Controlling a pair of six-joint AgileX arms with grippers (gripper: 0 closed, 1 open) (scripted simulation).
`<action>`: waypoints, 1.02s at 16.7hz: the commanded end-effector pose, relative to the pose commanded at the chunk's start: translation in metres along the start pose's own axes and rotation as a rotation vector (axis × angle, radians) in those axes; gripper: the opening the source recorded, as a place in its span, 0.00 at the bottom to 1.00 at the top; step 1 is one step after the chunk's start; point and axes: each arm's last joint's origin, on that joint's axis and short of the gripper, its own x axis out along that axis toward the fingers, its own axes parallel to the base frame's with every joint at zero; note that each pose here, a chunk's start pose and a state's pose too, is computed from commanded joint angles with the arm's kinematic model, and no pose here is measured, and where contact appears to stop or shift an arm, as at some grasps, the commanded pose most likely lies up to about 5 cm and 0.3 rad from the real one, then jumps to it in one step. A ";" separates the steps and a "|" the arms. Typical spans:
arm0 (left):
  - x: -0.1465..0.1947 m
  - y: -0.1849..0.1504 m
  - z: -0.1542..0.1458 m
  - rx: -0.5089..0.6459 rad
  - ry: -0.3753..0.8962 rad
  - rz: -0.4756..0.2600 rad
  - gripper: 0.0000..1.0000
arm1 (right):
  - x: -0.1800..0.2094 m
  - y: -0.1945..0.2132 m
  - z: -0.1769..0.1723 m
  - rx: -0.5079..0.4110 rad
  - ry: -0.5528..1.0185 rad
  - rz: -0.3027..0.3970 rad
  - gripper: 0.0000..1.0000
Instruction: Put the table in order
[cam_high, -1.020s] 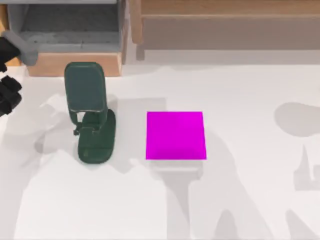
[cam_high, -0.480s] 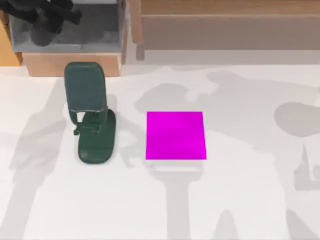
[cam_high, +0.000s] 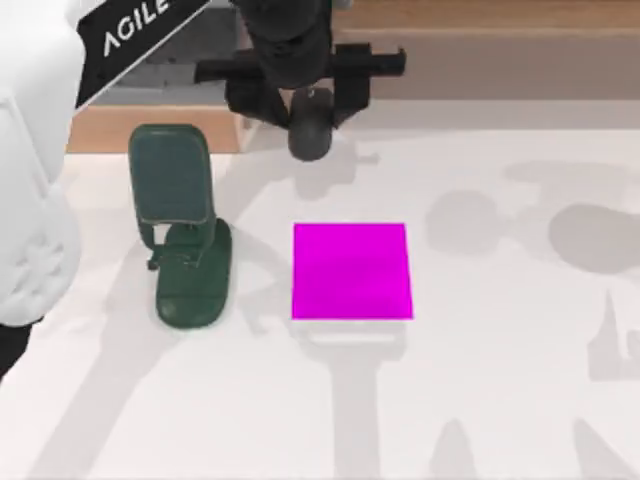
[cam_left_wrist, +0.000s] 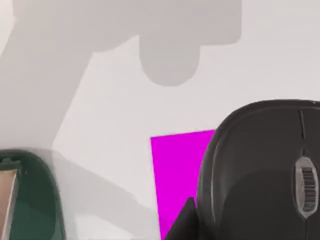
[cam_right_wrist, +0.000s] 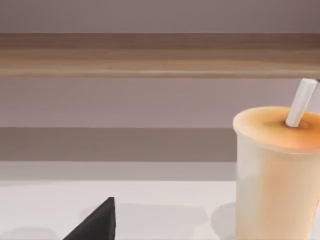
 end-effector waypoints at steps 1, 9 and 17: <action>0.022 -0.014 -0.008 -0.032 0.052 0.018 0.00 | 0.000 0.000 0.000 0.000 0.000 0.000 1.00; 0.100 -0.048 -0.044 -0.112 0.231 0.128 0.00 | 0.000 0.000 0.000 0.000 0.000 0.000 1.00; 0.110 -0.047 -0.047 -0.112 0.231 0.128 0.00 | 0.000 0.000 0.000 0.000 0.000 0.000 1.00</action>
